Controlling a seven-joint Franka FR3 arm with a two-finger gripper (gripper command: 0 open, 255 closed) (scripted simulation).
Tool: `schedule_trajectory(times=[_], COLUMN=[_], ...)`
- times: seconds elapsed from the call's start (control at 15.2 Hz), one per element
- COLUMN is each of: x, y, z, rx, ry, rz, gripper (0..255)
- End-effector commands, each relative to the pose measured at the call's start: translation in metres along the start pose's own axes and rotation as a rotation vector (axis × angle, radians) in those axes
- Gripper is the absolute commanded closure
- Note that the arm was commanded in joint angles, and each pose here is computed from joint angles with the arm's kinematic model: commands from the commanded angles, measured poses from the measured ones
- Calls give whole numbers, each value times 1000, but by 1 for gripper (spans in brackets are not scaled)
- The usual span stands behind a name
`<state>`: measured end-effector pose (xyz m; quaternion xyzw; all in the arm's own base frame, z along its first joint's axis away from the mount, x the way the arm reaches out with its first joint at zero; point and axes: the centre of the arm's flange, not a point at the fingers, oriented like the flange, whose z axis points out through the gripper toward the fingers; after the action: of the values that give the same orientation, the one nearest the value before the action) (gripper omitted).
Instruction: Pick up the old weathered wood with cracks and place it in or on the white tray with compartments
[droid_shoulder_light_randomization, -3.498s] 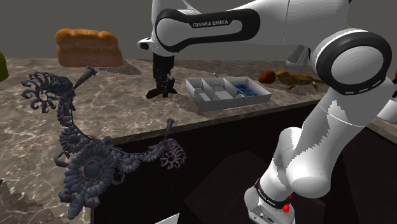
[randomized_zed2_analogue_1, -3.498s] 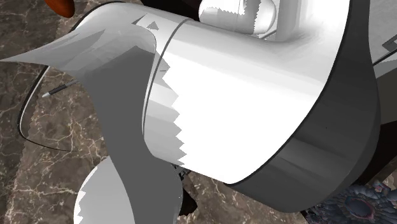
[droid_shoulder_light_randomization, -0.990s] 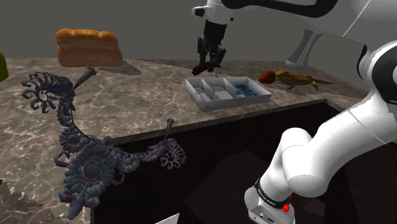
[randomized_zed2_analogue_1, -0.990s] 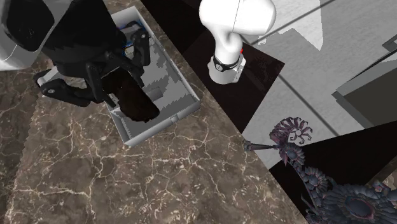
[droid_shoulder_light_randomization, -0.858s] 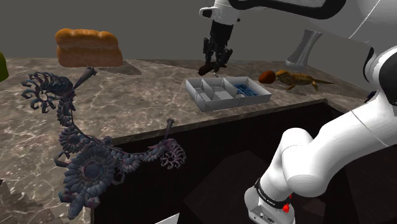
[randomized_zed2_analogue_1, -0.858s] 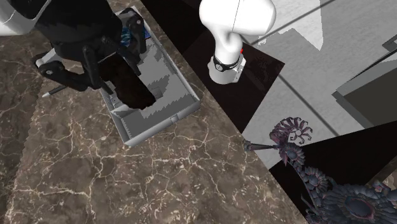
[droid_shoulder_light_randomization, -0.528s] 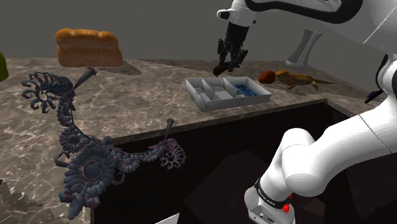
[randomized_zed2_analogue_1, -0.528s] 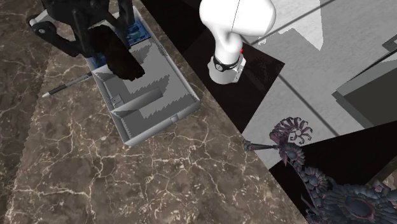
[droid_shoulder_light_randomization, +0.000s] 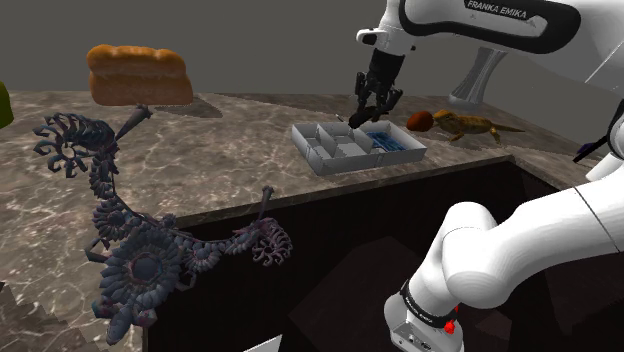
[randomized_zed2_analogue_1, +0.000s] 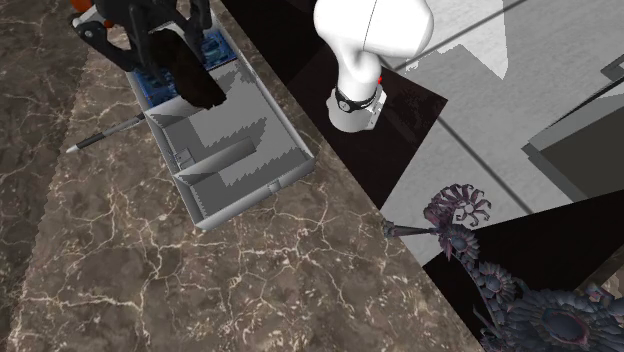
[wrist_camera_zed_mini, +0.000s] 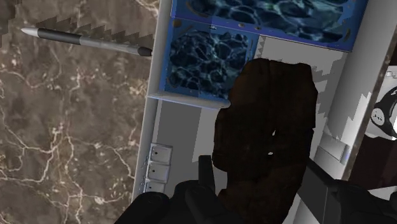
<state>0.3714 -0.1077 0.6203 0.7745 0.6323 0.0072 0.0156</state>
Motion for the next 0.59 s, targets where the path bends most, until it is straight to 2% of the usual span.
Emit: schedule_trajectory(times=[0.0,0.53], x=[0,0], y=[0,-2], z=[11,56], rx=[0,0], ry=[0,0], rz=[0,0], gripper=[255,255])
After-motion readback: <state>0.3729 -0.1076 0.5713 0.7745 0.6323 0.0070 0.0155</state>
